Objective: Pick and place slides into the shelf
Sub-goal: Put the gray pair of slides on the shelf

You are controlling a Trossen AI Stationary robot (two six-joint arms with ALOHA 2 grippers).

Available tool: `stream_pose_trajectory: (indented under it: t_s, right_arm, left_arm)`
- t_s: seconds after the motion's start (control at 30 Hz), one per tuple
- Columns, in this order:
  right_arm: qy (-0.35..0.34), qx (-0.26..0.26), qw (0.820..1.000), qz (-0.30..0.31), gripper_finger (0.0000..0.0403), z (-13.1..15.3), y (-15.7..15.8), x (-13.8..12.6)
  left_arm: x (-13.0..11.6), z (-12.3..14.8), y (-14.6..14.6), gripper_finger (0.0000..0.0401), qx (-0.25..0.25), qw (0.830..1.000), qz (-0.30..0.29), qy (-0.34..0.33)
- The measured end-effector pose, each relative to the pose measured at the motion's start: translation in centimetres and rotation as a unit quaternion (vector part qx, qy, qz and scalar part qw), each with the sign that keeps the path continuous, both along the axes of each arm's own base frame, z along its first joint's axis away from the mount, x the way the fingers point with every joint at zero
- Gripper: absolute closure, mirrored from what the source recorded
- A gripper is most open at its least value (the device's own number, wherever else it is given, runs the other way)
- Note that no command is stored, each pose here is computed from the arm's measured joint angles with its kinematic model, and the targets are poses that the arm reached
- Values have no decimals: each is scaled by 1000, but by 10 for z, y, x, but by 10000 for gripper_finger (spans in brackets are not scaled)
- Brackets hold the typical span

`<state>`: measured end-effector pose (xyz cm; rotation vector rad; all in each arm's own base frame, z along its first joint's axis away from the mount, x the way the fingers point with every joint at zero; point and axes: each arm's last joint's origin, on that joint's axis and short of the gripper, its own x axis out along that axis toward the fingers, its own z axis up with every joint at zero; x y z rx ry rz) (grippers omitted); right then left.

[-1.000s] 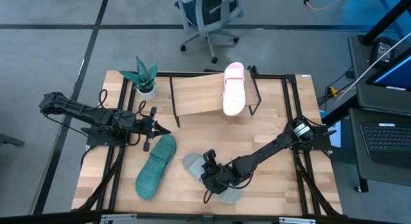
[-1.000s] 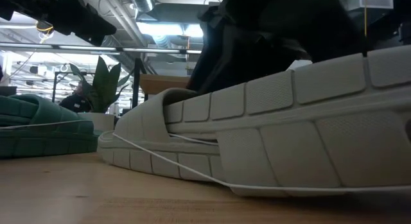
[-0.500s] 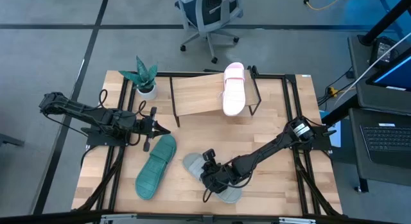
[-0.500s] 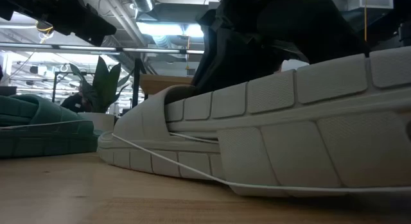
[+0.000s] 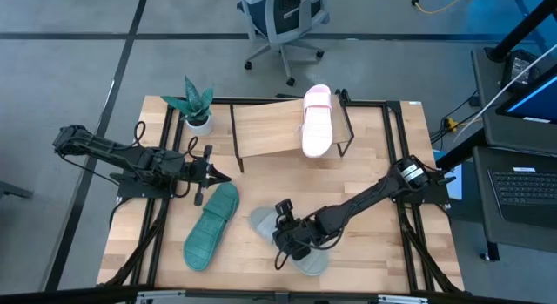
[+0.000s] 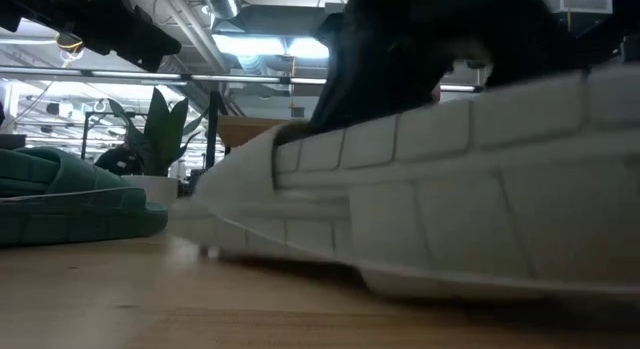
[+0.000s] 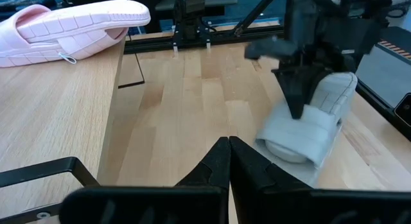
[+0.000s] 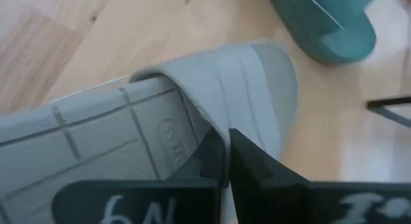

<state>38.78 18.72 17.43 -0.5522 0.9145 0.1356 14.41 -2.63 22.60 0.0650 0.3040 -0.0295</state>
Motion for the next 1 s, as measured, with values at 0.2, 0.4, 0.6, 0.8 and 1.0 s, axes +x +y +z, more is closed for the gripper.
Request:
stream_pose_trajectory:
  t_s: [0.2, 0.4, 0.6, 0.8, 1.0]
  right_arm:
    - [-14, 17, 1000, -5, 391, 42, -1, -5]
    - [5, 4, 1000, -7, 391, 76, -2, -6]
    - [24, -12, 1000, -15, 391, 110, -10, -8]
    - [-2, -47, 999, -21, 391, 153, -20, -7]
    - [-26, -49, 998, -26, 391, 188, -39, -5]
  left_arm:
    - [0, 0, 0, 401, 0, 1000, 0, 0]
    - [0, 0, 0, 401, 0, 1000, 0, 0]
    - [0, 0, 0, 401, 0, 1000, 0, 0]
    - [0, 0, 0, 401, 0, 1000, 0, 0]
    - [0, 0, 0, 401, -1, 1000, 0, 0]
